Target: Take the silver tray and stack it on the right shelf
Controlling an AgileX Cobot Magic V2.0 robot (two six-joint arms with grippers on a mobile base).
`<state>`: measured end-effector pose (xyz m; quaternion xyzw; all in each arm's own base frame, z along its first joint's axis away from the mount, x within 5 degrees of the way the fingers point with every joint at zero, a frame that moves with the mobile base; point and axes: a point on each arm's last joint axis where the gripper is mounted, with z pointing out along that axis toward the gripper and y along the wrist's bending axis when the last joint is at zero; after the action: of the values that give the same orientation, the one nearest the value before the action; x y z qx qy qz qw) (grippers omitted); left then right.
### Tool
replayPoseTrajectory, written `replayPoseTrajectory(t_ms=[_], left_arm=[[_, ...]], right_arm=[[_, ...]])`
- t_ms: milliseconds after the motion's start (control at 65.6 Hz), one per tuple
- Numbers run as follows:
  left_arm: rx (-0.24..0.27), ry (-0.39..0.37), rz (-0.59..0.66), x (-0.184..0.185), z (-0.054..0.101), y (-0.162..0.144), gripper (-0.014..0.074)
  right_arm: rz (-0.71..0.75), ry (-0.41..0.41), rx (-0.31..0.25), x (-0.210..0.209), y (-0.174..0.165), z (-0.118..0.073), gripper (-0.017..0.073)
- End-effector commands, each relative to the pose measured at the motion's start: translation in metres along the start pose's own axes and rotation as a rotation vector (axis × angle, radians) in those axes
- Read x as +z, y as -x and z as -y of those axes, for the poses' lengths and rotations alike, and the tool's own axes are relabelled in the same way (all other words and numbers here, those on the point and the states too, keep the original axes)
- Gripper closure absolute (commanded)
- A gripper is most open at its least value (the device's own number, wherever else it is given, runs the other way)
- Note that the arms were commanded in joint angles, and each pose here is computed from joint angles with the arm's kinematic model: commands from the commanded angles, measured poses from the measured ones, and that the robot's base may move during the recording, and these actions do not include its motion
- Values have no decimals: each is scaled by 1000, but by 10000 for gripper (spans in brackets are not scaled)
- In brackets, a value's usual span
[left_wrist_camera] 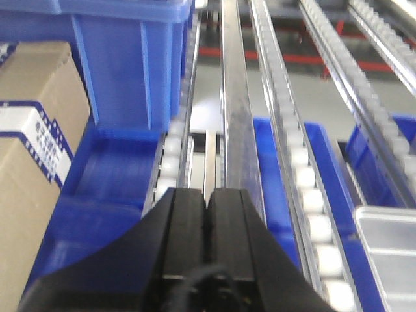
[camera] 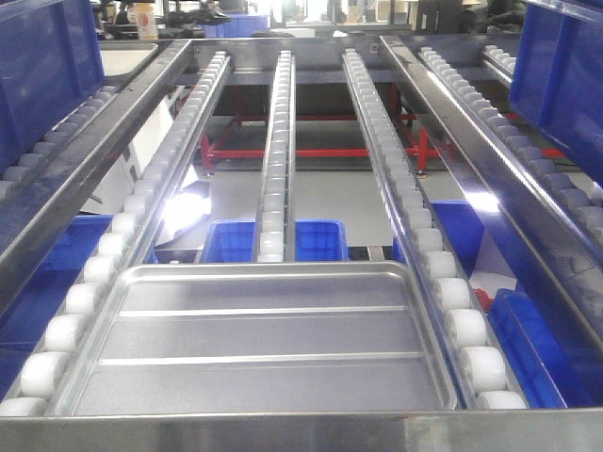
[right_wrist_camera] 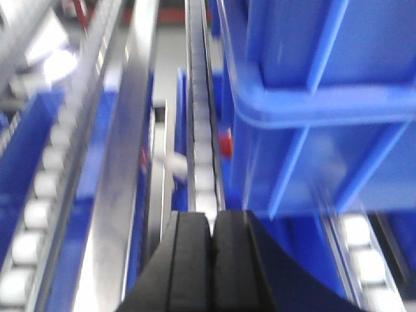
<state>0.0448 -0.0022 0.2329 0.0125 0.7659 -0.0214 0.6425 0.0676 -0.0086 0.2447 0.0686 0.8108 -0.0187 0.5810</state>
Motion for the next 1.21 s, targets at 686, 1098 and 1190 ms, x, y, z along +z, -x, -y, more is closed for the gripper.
replayPoseTrajectory(t_ms=[686,1098,1190], left_arm=[[-146,-47,-900,104,11,45,685],[-250,-63,-1028,135,17,28,685],[-247,-68,-999,138,17,37,684]], right_arm=[[-604,8,133,57,32,-12,511],[-575,39,200,61,35,-16,511],[-603,59,233,63,34,-20,503]])
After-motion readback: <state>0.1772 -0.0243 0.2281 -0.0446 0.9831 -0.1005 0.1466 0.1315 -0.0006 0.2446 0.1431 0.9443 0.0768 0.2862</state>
